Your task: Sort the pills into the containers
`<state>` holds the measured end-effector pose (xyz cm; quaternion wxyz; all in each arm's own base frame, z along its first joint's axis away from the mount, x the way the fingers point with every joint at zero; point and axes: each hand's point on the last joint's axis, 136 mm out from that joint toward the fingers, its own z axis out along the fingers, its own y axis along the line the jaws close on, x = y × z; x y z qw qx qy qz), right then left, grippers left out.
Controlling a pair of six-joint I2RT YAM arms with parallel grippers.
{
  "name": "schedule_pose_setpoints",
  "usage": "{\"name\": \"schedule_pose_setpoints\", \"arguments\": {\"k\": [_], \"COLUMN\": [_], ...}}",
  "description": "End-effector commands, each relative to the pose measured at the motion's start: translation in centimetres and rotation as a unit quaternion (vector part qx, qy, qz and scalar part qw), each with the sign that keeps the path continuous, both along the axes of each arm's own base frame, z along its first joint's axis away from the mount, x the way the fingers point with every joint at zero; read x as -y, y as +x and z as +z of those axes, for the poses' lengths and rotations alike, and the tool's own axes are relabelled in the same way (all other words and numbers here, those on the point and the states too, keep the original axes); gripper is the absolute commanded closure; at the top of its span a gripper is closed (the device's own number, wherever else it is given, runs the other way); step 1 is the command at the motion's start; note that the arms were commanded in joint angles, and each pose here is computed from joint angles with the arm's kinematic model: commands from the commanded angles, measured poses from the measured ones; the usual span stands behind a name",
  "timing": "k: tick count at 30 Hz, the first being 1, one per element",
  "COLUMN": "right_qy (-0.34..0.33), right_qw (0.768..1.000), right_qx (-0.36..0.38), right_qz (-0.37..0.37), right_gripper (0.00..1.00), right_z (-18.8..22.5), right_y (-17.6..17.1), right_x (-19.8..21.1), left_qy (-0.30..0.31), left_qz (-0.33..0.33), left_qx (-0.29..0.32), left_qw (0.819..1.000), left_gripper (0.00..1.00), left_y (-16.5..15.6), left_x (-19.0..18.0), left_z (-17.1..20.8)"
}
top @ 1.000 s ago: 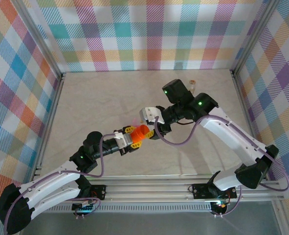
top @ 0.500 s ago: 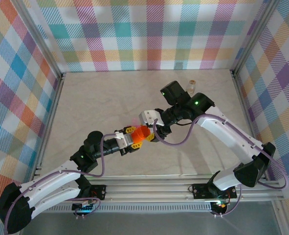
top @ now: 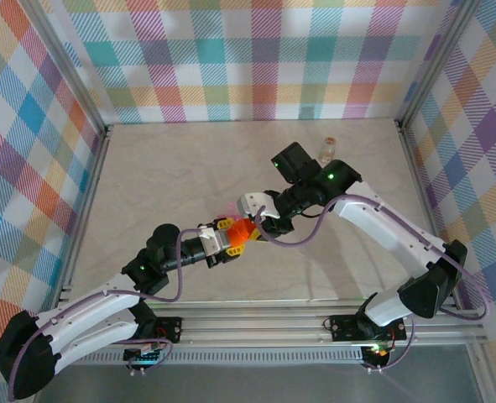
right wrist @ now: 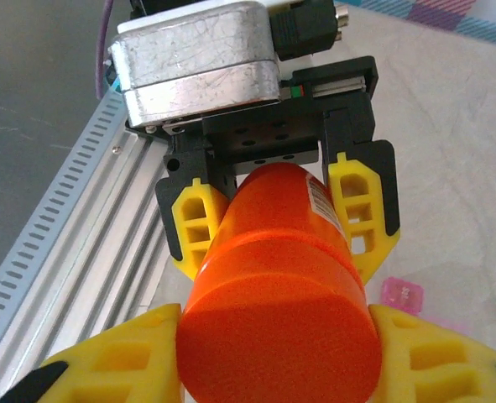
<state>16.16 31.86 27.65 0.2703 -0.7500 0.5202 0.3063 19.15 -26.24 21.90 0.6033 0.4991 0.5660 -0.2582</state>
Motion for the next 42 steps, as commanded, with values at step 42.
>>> {"name": "schedule_pose_setpoints", "arguments": {"k": [42], "right_qy": [0.122], "right_qw": [0.723], "right_qx": [-0.276], "right_qz": [-0.622], "right_gripper": [0.49], "right_z": [-2.3], "right_y": [11.6], "right_x": [0.5], "left_qy": [-0.032], "left_qz": [0.020], "left_qx": [0.055], "left_qw": [0.998], "left_gripper": [1.00], "left_y": [0.7], "left_x": [-0.4], "left_z": [3.1]}}
